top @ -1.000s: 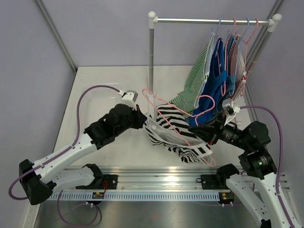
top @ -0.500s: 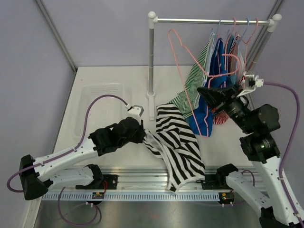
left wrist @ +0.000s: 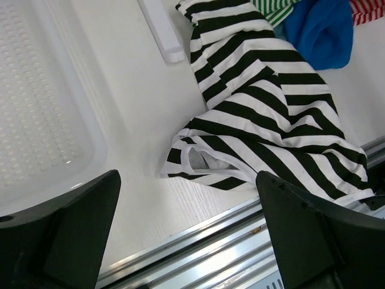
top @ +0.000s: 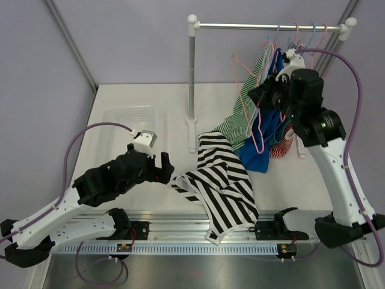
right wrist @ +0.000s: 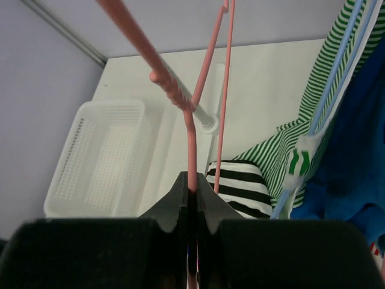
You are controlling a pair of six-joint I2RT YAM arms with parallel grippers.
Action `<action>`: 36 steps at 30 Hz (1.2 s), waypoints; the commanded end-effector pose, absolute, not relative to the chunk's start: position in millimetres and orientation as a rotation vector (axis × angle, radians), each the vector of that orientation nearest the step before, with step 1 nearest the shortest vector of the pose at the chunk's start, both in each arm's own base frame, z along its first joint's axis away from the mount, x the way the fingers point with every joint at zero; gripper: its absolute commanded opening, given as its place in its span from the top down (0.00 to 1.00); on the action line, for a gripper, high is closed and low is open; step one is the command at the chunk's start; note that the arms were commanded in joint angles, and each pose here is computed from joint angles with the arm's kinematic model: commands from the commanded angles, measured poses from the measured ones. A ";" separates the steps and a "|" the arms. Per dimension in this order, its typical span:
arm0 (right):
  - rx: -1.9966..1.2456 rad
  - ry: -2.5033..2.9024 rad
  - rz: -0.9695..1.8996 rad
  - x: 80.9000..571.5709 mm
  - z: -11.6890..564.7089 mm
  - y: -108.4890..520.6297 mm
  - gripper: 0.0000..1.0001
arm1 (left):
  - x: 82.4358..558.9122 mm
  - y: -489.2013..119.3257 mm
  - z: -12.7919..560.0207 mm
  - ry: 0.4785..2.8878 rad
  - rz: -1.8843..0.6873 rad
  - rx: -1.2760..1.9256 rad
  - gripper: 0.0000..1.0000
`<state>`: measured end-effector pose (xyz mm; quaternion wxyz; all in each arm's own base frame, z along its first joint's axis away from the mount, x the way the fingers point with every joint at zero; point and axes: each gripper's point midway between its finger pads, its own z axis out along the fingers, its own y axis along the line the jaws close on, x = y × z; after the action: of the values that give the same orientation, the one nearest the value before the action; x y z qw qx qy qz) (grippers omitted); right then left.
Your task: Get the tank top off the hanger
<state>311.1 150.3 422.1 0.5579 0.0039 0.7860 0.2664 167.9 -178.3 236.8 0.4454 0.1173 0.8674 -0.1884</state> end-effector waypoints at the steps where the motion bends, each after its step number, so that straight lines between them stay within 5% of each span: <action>1: 0.028 1.856 0.488 345.1 435.3 142.3 1.00 | 158.7 -161.5 249.7 2.107 -0.463 0.346 0.01; 13: -0.003 1.835 0.370 437.6 459.7 167.3 1.00 | 158.6 -146.6 240.1 2.063 -0.441 0.320 0.01; 23: -0.012 1.938 0.305 466.1 415.3 174.8 0.99 | 158.2 -146.5 242.1 2.058 -0.452 0.310 0.01; 28: -0.026 1.897 0.344 451.7 429.8 175.3 0.75 | 160.7 -144.5 242.9 2.066 -0.424 0.299 0.01; 31: -0.035 1.855 0.355 437.2 450.2 170.6 0.44 | 163.8 -147.6 243.0 2.079 -0.408 0.294 0.01; 36: -0.047 1.768 0.388 399.7 489.4 157.9 0.20 | 173.2 -170.3 249.2 2.080 -0.451 0.269 0.01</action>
<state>445.5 167.8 414.9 0.5470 -0.0116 0.8259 0.1362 162.6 -153.4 224.2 0.4528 0.1339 0.8680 -0.1535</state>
